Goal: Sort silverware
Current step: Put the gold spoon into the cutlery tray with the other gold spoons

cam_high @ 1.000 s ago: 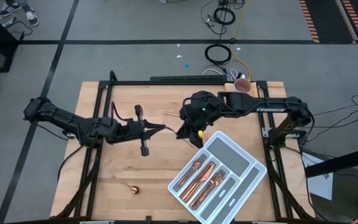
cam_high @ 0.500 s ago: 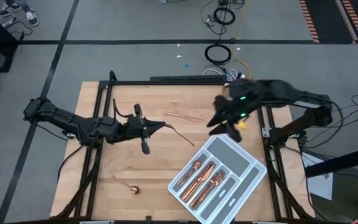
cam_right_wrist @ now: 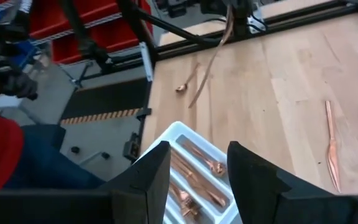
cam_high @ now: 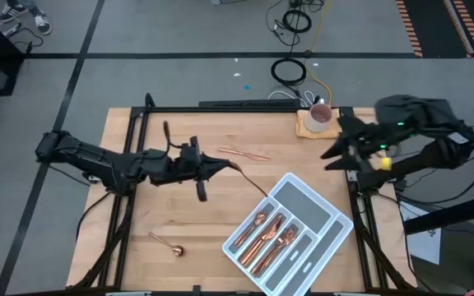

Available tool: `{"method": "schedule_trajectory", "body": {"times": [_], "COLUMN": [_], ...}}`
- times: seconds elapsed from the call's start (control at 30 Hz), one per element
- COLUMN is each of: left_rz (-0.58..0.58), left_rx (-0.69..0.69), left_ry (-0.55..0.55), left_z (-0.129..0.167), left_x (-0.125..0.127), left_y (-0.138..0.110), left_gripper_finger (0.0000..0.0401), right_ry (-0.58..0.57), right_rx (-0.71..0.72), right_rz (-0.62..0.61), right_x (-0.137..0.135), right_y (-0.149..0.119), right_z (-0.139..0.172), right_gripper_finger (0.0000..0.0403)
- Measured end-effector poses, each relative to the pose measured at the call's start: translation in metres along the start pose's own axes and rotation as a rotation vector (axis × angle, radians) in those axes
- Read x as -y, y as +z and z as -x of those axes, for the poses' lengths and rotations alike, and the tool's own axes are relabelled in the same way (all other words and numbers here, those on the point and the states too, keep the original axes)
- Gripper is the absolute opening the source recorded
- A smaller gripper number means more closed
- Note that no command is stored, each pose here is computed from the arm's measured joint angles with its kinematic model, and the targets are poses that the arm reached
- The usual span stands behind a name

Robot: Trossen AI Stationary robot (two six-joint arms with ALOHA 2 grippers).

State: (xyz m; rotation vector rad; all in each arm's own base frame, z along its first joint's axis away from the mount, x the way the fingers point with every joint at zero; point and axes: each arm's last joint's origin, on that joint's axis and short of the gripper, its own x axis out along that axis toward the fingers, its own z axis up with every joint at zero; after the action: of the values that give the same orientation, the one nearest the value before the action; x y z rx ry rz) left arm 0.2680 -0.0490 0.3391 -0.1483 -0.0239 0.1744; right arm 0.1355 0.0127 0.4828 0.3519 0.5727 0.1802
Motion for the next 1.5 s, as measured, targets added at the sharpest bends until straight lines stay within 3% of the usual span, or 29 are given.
{"method": "schedule_trajectory", "body": {"times": [0.2, 0.3, 0.5, 0.63, 0.9, 1.13, 1.33, 1.5], "left_rz": [-0.013, -0.039, -0.04, -0.011, 0.065, 0.168, 0.162, 0.12], "left_rx": [-0.04, -0.059, -0.057, -0.097, -0.252, -0.414, -0.598, -0.741], "left_ry": [-0.062, -0.064, -0.117, -0.139, -0.173, -0.25, -0.211, -0.275], "left_z": [-0.038, -0.054, -0.077, -0.085, -0.084, -0.079, -0.076, -0.089], "left_x": [0.008, 0.011, 0.015, 0.01, 0.007, 0.008, 0.013, 0.021], "left_y": [0.011, 0.016, 0.028, 0.025, 0.014, 0.003, 0.005, 0.009], "left_gripper_finger": [0.0, 0.0, 0.0, 0.0, 0.0, 0.0, 0.0, 0.0], "right_ry": [0.063, 0.039, 0.099, 0.169, 0.247, 0.251, 0.232, 0.219], "right_rx": [0.082, 0.181, 0.433, 0.58, 0.614, 0.619, 0.598, 0.58], "right_rz": [0.048, 0.067, 0.092, 0.007, -0.168, -0.171, -0.152, -0.148], "right_x": [-0.008, -0.008, 0.003, 0.017, 0.042, 0.047, 0.048, 0.049], "right_y": [-0.02, -0.034, -0.088, -0.129, -0.188, -0.2, -0.202, -0.203], "right_z": [0.044, 0.073, 0.119, 0.118, 0.096, 0.09, 0.089, 0.088], "right_gripper_finger": [0.0144, 0.0144, 0.0144, 0.0144, 0.0144, 0.0144, 0.0144, 0.0144]}}
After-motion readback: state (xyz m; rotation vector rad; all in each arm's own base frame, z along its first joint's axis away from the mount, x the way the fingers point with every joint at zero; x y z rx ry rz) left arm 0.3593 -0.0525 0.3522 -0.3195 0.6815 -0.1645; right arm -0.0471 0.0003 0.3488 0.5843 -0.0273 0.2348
